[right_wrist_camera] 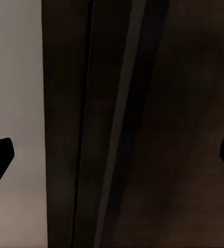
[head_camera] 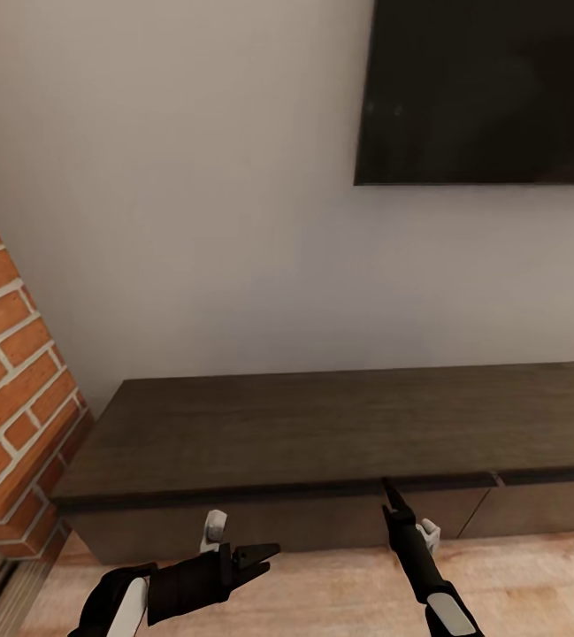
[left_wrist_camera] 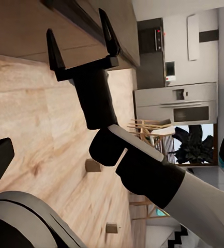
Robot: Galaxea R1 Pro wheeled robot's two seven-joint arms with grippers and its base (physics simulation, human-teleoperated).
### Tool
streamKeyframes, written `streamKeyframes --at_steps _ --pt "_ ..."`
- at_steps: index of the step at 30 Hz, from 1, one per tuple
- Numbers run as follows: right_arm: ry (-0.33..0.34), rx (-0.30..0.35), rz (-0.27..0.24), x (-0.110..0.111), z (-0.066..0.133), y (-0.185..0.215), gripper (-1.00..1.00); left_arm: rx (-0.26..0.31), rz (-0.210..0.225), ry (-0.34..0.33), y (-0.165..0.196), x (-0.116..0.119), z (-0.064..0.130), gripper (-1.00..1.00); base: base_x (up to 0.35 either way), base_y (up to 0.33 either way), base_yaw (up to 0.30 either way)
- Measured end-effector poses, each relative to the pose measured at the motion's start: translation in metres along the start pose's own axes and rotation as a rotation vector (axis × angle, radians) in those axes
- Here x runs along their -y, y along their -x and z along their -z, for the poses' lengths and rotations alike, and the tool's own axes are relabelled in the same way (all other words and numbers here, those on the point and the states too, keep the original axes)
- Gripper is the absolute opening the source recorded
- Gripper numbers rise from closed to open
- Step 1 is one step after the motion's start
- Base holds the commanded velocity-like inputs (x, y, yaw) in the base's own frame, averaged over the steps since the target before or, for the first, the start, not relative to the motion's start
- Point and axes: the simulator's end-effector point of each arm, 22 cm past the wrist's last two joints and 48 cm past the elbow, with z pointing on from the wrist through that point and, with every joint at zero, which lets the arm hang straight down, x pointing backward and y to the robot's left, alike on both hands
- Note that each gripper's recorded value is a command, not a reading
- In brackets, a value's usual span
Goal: Place each of the two pumpkins and all three candles from the living room inside a cabinet in the living room (use any cabinet), then make sure every cabinet is closed, and position the cauldron so it is next to a table in the living room.
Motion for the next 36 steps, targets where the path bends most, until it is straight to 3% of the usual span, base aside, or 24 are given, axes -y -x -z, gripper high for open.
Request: streamKeyframes --at_steps 6,7,36 --pt "0.0 0.001 0.0 0.0 -0.0001 -0.0003 1.0 0.0 0.0 0.001 0.0 -0.0003 0.0001 1.0 0.031 0.0 0.0" --pt "0.0 0.001 0.0 0.0 -0.0001 -0.0003 -1.0 0.0 0.001 0.0 -0.0001 -0.0002 0.0 1.0 0.005 0.0 0.0" --pt "-0.008 0.002 0.005 0.002 0.0 0.0 -1.0 0.0 -0.001 -0.001 0.0001 0.0002 -0.0003 1.0 -0.024 0.001 0.0"
